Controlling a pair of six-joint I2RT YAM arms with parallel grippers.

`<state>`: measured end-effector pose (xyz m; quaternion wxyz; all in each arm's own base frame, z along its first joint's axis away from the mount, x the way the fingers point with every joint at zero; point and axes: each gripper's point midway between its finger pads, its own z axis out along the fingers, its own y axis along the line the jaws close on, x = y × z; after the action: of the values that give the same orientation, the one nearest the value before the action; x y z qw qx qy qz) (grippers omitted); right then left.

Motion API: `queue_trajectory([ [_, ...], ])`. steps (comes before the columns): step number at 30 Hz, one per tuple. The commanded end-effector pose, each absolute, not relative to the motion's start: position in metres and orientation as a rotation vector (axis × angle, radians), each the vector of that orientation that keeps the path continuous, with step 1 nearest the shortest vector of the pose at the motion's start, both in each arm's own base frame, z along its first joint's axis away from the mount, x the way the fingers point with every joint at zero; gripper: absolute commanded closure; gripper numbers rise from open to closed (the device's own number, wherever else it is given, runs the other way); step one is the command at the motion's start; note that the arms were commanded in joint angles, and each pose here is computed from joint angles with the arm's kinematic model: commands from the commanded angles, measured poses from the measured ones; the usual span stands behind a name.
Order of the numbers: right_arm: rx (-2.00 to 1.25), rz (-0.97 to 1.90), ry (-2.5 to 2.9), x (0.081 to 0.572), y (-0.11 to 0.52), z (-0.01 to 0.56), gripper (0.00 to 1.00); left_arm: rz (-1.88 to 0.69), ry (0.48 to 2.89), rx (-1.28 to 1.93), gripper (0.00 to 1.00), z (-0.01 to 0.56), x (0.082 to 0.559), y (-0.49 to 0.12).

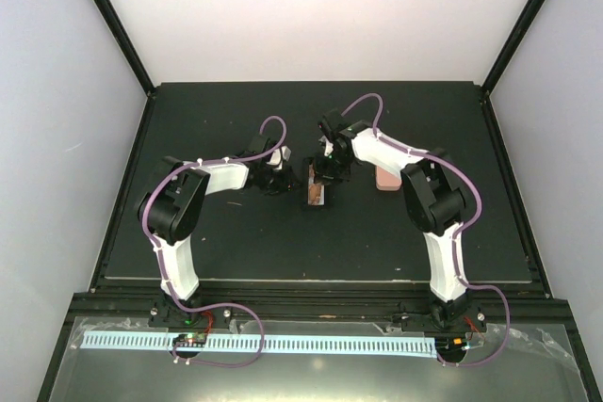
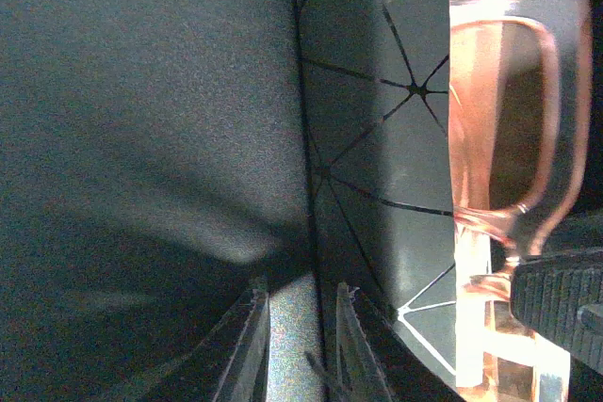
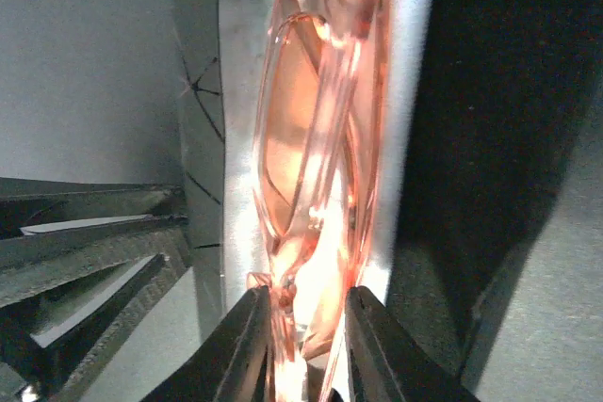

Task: Organize the sunglasses
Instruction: Place the sunglasses in the sunglasses case.

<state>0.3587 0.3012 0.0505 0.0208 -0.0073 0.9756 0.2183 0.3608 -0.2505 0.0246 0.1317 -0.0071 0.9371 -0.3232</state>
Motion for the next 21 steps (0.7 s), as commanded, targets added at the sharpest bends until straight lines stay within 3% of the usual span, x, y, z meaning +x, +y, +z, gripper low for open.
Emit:
queue_trajectory([
  [1, -0.070, 0.565, 2.956, 0.363, 0.289, 0.067, 0.75, -0.936, 2.731, -0.019, 0.78, 0.030, 0.354, -0.251],
  [8, -0.110, 0.518, 2.953, 0.357, 0.289, 0.062, 0.76, -0.935, 2.732, -0.018, 0.78, 0.030, 0.354, -0.251],
  [21, -0.091, 0.684, 2.950, 0.349, 0.307, 0.055, 0.98, -0.942, 2.732, -0.016, 0.78, 0.032, 0.352, -0.251],
])
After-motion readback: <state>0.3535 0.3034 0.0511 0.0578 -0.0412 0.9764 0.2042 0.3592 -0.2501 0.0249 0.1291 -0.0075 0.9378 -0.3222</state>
